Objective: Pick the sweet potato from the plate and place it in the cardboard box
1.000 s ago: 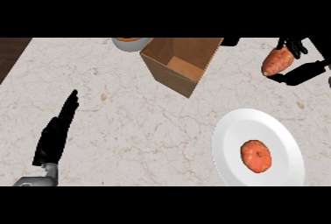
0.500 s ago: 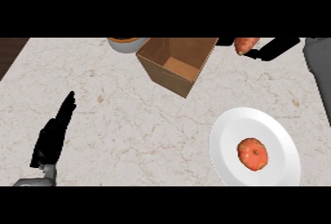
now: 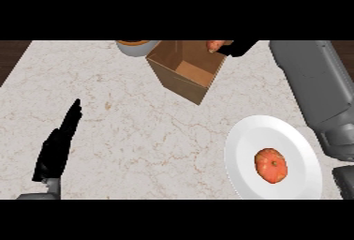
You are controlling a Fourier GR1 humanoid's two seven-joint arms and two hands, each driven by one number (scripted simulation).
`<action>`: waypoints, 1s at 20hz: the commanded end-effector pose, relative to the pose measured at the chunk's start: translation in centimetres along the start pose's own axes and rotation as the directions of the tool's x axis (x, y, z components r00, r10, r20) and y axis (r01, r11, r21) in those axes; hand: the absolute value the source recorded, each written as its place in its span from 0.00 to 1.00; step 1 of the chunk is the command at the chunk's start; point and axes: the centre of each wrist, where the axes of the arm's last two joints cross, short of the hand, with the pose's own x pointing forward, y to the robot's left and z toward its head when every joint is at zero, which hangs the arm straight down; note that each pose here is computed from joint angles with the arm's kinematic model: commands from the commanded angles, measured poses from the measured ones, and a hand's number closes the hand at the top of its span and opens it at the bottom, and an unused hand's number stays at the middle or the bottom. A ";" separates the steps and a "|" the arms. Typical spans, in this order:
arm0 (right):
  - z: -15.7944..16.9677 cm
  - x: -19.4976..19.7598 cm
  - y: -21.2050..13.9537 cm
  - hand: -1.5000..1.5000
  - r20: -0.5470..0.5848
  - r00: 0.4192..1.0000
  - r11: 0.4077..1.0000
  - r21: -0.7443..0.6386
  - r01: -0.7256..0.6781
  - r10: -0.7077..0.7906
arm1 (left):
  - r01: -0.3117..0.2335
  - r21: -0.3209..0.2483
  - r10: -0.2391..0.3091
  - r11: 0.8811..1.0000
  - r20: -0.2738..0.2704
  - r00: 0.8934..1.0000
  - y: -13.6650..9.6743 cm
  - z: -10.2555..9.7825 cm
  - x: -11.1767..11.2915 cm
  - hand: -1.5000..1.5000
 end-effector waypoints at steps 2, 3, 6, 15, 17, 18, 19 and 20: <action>-3.7 3.3 3.4 1.00 -0.043 0.999 0.996 0.090 -0.020 0.024 | -0.002 0.014 0.002 1.000 0.004 1.000 2.0 -0.7 0.6 0.50; -4.2 3.3 6.0 1.00 -0.052 0.998 0.996 0.084 -0.025 0.030 | -0.012 -0.011 0.012 1.000 0.009 1.000 -0.2 -0.7 -0.3 0.50; -3.6 1.1 6.4 1.00 -0.071 0.996 0.992 0.120 -0.051 0.059 | -0.001 -0.027 0.001 1.000 0.027 1.000 -0.3 0.2 -0.1 0.50; -4.5 1.6 12.2 0.00 -0.214 0.977 0.990 0.142 0.012 0.019 | 0.013 -0.021 -0.013 1.000 0.027 1.000 -0.7 -1.6 1.9 0.50; -4.1 0.6 11.6 0.00 -0.203 0.979 0.991 0.129 0.040 -0.013 | 0.011 -0.020 -0.011 1.000 0.029 1.000 -0.3 -1.3 2.0 0.50; -4.3 1.1 12.5 0.00 -0.206 0.978 0.991 0.113 0.067 -0.043 | 0.003 -0.023 -0.002 1.000 0.022 1.000 -0.9 -0.9 0.8 0.50; -3.8 0.6 13.9 0.00 -0.202 0.977 0.992 0.094 0.084 -0.063 | 0.001 -0.034 0.000 0.999 0.039 0.999 -0.8 -1.3 1.0 0.50; -3.4 0.0 13.6 0.00 -0.196 0.975 0.990 0.081 0.118 -0.100 | 0.012 -0.031 -0.011 0.999 0.036 0.999 -0.6 -0.8 0.9 0.50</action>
